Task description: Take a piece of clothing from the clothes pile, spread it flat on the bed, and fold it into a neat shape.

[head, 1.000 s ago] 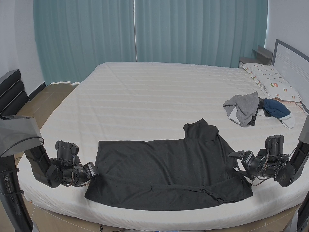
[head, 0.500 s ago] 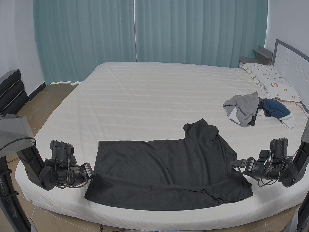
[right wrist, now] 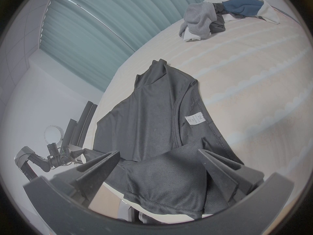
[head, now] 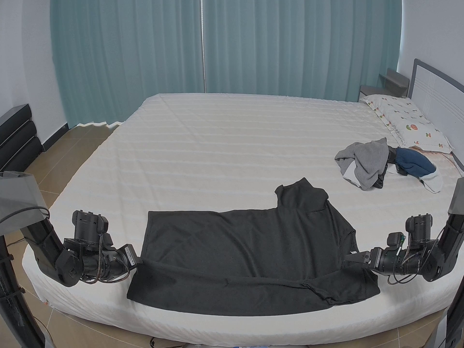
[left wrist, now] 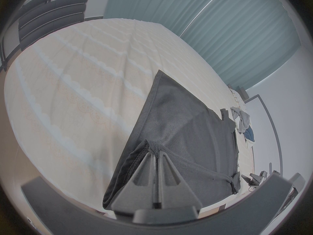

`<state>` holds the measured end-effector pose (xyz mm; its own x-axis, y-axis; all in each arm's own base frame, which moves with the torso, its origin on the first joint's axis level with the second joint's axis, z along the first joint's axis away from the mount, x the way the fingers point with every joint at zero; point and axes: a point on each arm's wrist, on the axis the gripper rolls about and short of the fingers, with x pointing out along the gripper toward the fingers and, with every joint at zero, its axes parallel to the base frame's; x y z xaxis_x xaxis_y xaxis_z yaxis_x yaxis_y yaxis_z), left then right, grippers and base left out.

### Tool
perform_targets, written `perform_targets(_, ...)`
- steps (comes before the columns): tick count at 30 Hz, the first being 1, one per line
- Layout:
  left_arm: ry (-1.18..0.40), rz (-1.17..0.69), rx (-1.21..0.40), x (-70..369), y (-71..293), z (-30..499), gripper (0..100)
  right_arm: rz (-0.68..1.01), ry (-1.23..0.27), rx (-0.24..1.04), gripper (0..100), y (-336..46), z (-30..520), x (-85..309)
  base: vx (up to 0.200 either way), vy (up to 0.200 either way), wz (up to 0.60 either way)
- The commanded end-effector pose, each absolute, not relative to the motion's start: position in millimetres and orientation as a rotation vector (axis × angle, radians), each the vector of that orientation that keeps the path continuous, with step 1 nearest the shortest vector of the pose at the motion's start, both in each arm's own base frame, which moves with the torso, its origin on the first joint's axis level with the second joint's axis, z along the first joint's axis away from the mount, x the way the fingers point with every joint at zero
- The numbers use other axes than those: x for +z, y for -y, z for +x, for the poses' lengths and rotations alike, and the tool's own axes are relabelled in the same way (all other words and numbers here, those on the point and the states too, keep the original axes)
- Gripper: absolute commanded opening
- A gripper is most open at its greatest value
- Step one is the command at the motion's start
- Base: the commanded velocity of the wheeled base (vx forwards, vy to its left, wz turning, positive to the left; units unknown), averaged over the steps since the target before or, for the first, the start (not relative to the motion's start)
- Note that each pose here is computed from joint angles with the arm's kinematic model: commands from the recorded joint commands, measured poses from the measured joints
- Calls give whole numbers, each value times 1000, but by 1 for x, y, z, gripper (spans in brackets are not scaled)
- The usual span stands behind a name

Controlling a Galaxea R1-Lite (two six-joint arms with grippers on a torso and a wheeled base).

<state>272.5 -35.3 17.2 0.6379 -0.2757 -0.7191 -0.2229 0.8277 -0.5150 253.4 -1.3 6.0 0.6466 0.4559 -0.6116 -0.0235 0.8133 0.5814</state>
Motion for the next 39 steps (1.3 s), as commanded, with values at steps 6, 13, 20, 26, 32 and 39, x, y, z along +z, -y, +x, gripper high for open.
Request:
perform_targets(6,-893,-616,-34,17,36,272,0,561,-850,269,100,9,254,-4,0,0,0)
perform_targets(13,-893,-616,-34,17,36,272,0,501,-858,292,100,9,254,-15,0,0,0)
perform_targets(20,-895,-617,-35,17,36,272,0,495,-831,300,100,9,262,-27,0,0,0)
perform_targets(26,-898,-617,-33,16,36,272,0,487,-812,302,100,10,261,-34,0,0,0)
perform_targets(32,-896,-617,-33,16,35,273,0,491,-808,297,0,11,259,-32,0,0,0)
perform_targets(39,-896,-617,-33,17,35,273,0,498,-770,284,0,16,261,-29,0,0,0)
